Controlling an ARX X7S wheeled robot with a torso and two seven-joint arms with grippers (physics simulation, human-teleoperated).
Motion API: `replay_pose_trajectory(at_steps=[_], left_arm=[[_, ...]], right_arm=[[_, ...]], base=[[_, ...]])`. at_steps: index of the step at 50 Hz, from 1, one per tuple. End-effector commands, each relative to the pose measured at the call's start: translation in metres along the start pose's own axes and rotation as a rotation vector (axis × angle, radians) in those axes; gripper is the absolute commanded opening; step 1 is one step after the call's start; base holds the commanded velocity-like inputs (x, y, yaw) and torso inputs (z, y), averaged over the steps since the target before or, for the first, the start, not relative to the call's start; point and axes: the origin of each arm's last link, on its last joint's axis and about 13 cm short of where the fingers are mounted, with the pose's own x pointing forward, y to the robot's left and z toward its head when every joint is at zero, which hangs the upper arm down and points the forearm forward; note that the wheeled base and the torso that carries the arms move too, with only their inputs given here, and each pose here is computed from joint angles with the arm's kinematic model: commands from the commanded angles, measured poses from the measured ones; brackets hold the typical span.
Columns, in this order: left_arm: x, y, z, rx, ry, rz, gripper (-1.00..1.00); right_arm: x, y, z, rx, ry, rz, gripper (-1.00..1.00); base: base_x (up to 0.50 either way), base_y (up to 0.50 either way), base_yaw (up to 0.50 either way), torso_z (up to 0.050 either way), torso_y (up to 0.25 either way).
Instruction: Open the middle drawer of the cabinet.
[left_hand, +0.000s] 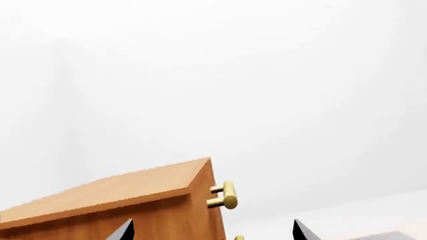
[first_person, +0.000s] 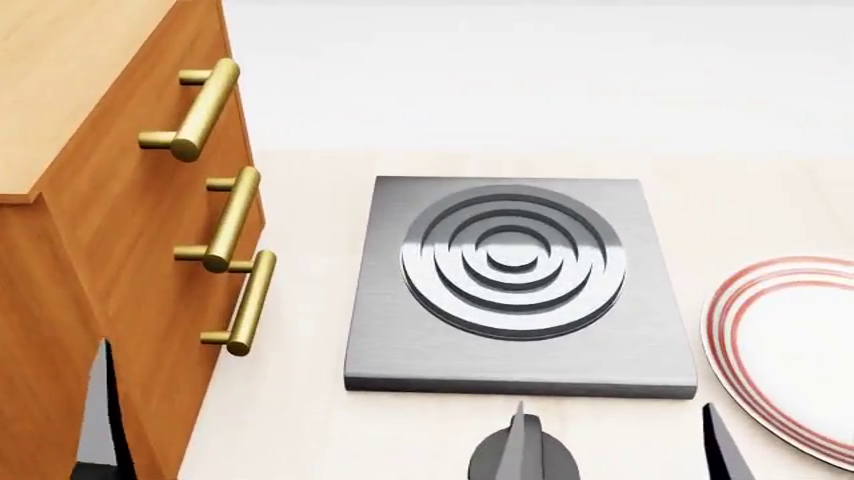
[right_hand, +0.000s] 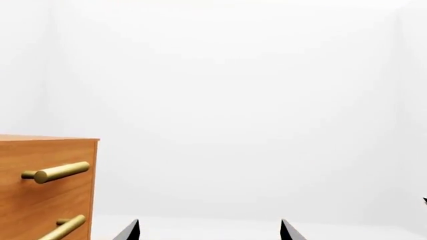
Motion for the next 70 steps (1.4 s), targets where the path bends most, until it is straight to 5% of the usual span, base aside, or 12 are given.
replay_pose_trajectory(at_steps=[1,8,28,48,70], left_arm=[[0.053,-0.005,0.031,0.392,-0.107,-0.009,1.0],[0.095,-0.026,0.027,0.65,-0.163,-0.101,1.0],[0.184,-0.065,-0.026,0.949,-0.037,-0.235,1.0],[0.215,-0.077,-0.074,1.007,0.076,-0.226,1.0],[0.204,-0.073,-0.128,1.202,0.138,-0.24,1.0]], right_arm=[[0.0,-0.002,0.0,0.005,-0.001,-0.003,1.0],[0.0,-0.002,0.0,0.006,0.001,-0.004,1.0],[0.0,-0.004,0.001,0.026,0.006,-0.003,1.0],[0.0,-0.004,0.001,0.035,0.008,-0.006,1.0],[-0.001,-0.005,0.001,0.043,0.008,-0.007,1.0]], base=[[0.0,0.0,0.0,0.0,0.0],[0.0,0.0,0.0,0.0,0.0],[0.0,0.0,0.0,0.0,0.0],[0.0,0.0,0.0,0.0,0.0],[0.0,0.0,0.0,0.0,0.0]])
